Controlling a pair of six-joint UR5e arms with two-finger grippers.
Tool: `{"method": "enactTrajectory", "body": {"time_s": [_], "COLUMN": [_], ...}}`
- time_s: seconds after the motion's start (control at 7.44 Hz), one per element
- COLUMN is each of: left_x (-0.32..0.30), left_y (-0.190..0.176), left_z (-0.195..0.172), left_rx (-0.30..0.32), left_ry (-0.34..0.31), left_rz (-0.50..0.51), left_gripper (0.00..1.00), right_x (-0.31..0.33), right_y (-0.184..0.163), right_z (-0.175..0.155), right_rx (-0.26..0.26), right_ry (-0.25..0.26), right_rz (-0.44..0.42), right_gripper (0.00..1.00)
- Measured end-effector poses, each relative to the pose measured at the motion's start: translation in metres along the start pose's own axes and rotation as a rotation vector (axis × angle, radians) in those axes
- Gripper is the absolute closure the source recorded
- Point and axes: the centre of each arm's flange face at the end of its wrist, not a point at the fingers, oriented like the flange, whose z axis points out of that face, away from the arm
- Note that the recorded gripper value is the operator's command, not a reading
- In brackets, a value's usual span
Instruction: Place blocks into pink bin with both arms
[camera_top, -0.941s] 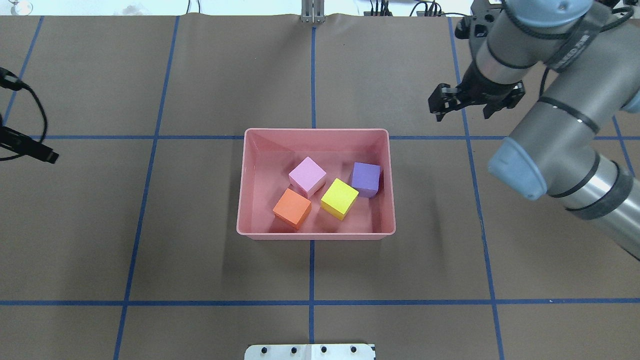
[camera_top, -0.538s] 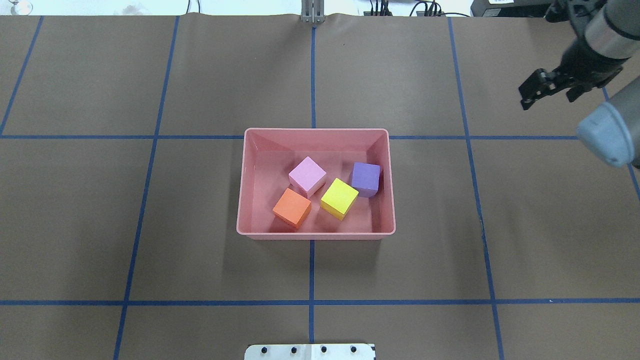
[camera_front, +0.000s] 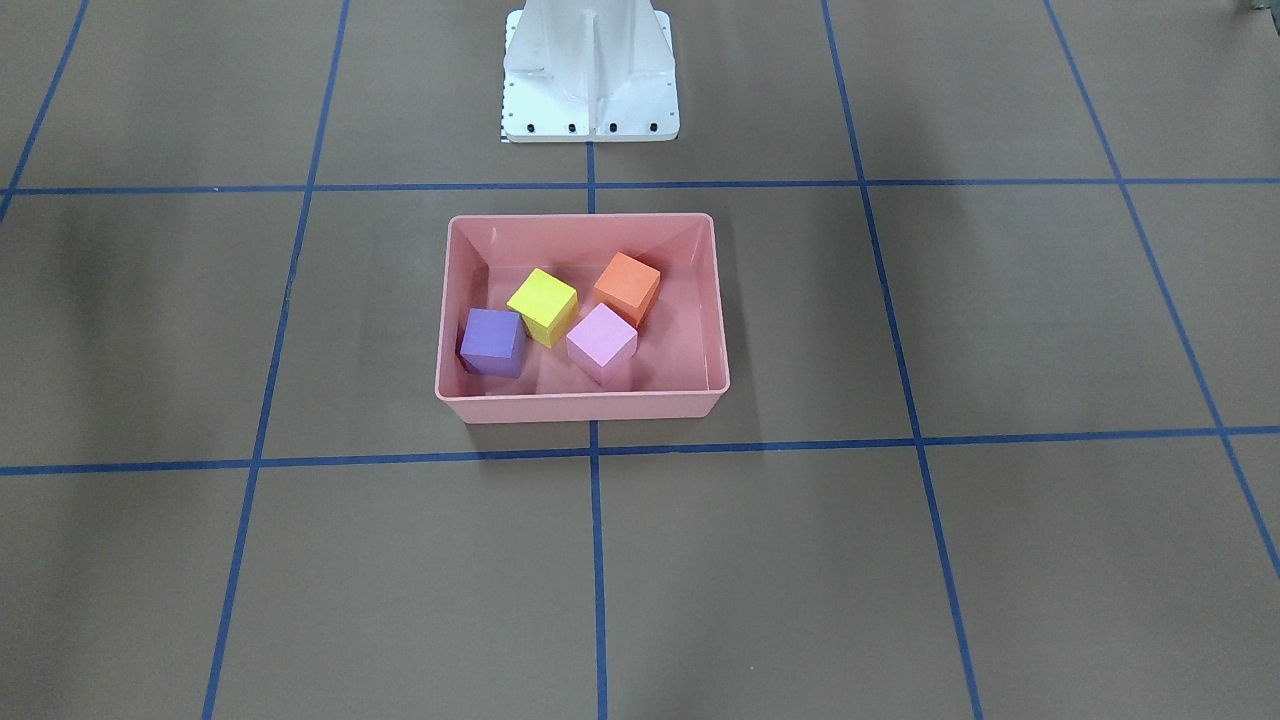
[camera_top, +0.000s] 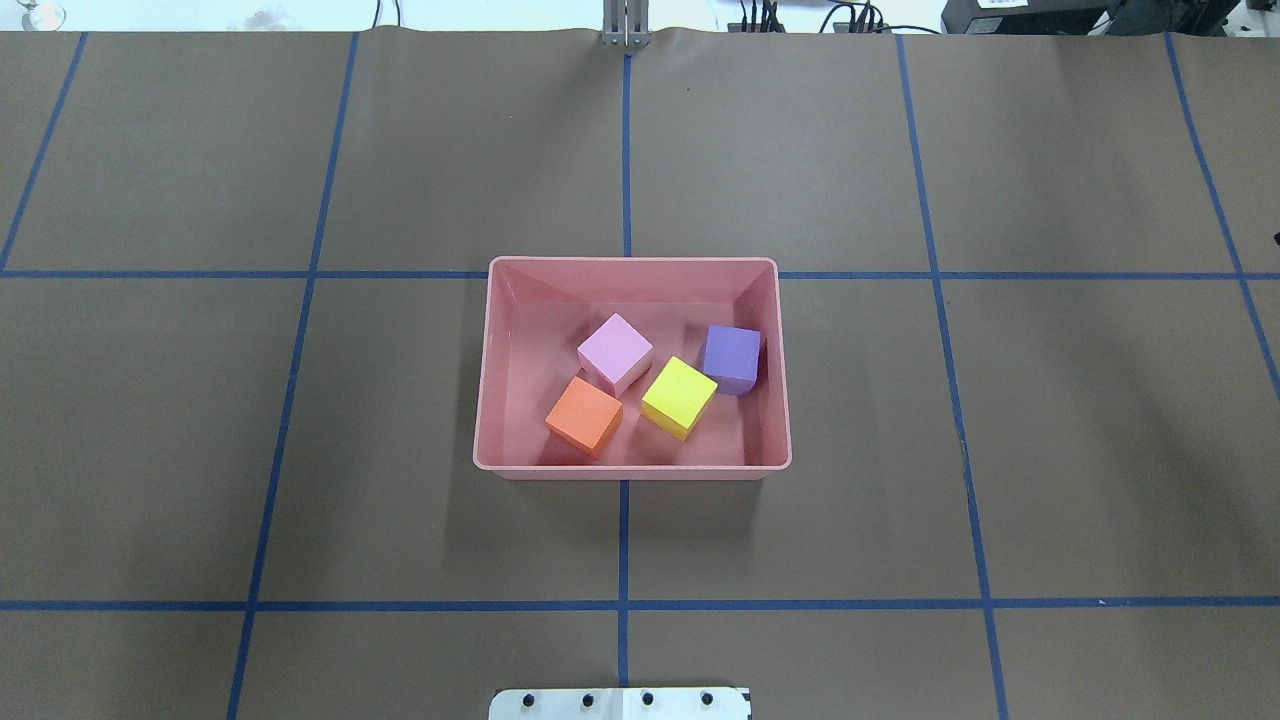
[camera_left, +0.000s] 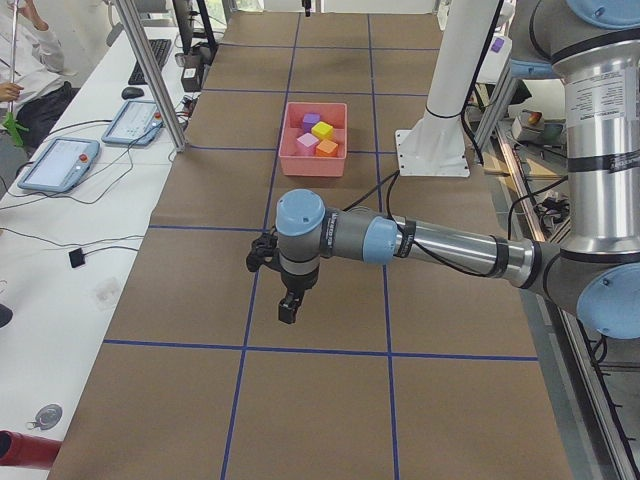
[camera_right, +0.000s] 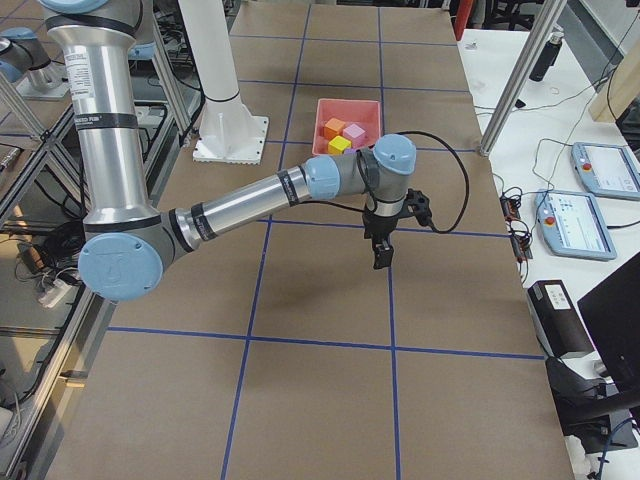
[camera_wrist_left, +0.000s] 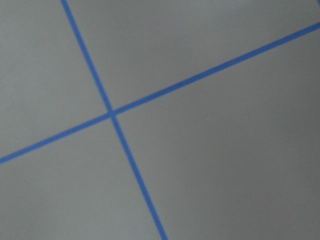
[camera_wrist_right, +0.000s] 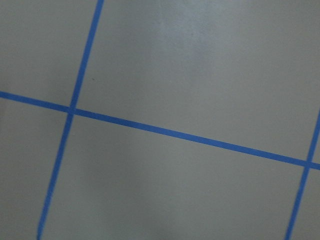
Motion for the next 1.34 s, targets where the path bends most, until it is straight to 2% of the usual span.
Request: {"method": "enactTrajectory", "body": {"time_s": [0.4, 0.81, 1.08, 1.34], "left_x": [-0.047, -0.053, -0.052, -0.049], "left_y": [0.048, 0.056, 0.054, 0.046], "left_z": [0.003, 0.001, -0.001, -0.007], "left_rx": [-0.004, -0.016, -0.009, 0.019], "left_ry": [-0.01, -0.004, -0.004, -0.011], "left_rz": [-0.138, -0.261, -0.285, -0.257], "left_gripper": [0.0, 0.0, 0.0, 0.0], "right_x": [0.041, 0.049, 0.049, 0.051], "right_y": [0.043, 0.053, 0.053, 0.056], "right_z": [0.016, 0.02, 0.02, 0.023], "right_rx": [-0.04, -0.049, -0.05, -0.056], "right_ry": [0.007, 0.009, 0.009, 0.009], "right_rz": [0.06, 0.086, 0.092, 0.098], "right_gripper": [0.0, 0.0, 0.0, 0.0]}}
